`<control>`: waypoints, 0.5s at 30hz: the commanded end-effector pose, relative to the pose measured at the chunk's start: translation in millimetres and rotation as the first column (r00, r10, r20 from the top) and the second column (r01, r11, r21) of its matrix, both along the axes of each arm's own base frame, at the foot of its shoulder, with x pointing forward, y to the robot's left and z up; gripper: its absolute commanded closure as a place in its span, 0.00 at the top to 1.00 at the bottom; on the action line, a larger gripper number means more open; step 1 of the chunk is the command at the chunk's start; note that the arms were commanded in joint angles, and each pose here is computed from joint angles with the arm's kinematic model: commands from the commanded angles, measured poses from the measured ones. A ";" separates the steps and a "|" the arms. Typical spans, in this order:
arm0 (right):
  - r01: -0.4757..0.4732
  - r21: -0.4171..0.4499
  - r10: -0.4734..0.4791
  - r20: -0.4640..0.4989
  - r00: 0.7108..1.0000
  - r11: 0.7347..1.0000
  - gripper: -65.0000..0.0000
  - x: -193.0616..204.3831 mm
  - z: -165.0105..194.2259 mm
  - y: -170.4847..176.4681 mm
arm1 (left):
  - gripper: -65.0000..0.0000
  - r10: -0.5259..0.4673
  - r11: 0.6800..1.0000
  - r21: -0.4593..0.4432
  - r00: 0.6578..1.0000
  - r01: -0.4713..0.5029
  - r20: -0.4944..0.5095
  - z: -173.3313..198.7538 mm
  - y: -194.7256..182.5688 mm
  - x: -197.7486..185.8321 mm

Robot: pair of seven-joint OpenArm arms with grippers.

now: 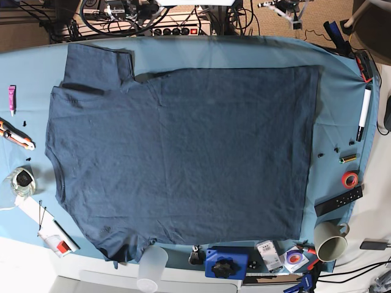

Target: Fold the T-shirt properly

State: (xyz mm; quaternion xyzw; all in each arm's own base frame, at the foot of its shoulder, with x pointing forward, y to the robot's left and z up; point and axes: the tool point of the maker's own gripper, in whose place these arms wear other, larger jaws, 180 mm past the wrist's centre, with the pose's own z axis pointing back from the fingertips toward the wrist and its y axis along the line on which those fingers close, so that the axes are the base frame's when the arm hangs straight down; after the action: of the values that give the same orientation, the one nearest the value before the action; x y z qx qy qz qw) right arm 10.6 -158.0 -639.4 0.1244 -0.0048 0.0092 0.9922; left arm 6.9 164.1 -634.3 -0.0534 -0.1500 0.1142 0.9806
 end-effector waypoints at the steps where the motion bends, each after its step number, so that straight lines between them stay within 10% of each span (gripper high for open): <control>1: -0.005 -0.013 0.005 0.006 1.000 1.000 0.00 -1.5 2.6 -11.7 | 0.00 -0.004 1.000 0.007 1.000 0.004 0.018 5.2 6.8 -2.9; 15: -0.026 -0.070 0.026 0.004 1.000 0.997 0.00 -46.4 61.1 -74.8 | 0.00 -0.114 0.992 0.074 0.984 0.105 0.134 79.7 22.4 -24.4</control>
State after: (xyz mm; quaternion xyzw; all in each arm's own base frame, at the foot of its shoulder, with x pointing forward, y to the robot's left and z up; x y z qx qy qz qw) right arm -33.7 -228.6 -580.6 0.0903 -0.0059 0.0213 0.9957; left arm -14.5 183.0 -557.8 -0.0382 -0.2141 0.0529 0.9746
